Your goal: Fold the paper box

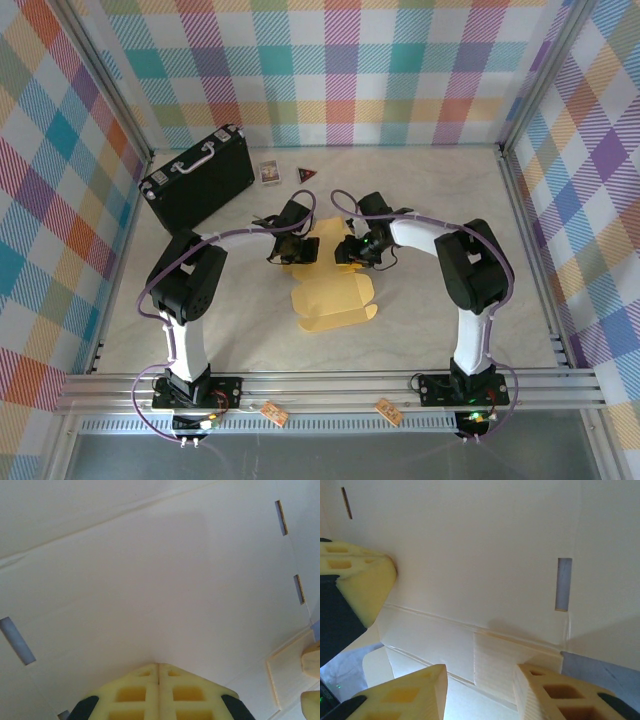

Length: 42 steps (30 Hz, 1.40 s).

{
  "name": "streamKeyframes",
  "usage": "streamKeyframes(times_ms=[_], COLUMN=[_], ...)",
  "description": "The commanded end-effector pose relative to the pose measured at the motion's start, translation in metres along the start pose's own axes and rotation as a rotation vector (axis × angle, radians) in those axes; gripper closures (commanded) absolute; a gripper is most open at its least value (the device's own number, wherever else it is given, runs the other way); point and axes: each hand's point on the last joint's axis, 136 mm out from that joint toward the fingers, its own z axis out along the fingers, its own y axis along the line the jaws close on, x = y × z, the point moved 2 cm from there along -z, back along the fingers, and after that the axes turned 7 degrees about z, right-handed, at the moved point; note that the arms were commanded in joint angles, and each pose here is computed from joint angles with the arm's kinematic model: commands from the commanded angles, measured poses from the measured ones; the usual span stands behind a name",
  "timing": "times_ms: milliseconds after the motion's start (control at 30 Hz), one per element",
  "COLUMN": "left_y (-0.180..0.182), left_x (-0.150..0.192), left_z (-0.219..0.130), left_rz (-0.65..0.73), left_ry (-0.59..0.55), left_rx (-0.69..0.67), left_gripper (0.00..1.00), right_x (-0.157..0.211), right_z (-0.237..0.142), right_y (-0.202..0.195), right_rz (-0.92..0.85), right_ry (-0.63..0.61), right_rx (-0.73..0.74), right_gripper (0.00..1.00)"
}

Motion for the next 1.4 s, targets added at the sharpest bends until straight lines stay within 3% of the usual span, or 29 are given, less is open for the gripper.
streamKeyframes(times_ms=[0, 233, 367, 533, 767, 933, 1067, 1167, 1367], left_y=[0.004, -0.001, -0.011, -0.025, -0.034, -0.001, 0.033, 0.057, 0.068], left_x=[0.032, 0.025, 0.007, -0.01, -0.023, -0.005, 0.021, 0.039, 0.049], left_z=[0.003, -0.01, -0.027, -0.05, -0.096, -0.139, -0.171, -0.181, -0.164], left_rz=[0.01, 0.026, 0.044, 0.058, 0.05, -0.046, -0.143, -0.228, -0.318], left_ry=[0.105, 0.058, -0.039, -0.119, -0.191, -0.25, -0.326, -0.34, -0.304], left_rx=[-0.025, -0.007, 0.035, 0.089, 0.089, -0.035, -0.146, -0.208, -0.16], left_gripper=[0.99, 1.0, 0.99, 0.93, 0.82, 0.73, 0.51, 0.36, 0.31], right_x=[0.006, -0.012, -0.03, -0.064, -0.115, -0.134, -0.143, -0.147, -0.15], right_z=[0.011, -0.067, -0.108, -0.129, -0.095, -0.064, -0.04, -0.025, -0.009], right_y=[-0.009, 0.042, 0.046, 0.043, 0.038, 0.032, 0.027, 0.025, 0.02], right_rz=[0.017, -0.148, -0.191, -0.211, -0.174, -0.148, -0.158, -0.158, -0.15], right_ry=[0.022, -0.159, -0.257, -0.307, -0.211, -0.164, -0.13, -0.104, -0.088], right_rx=[0.028, -0.021, -0.015, -0.031, 0.059, 0.117, 0.161, 0.17, 0.181], right_gripper=[0.59, 0.43, 0.35, 0.34, 0.37, 0.35, 0.35, 0.38, 0.51])
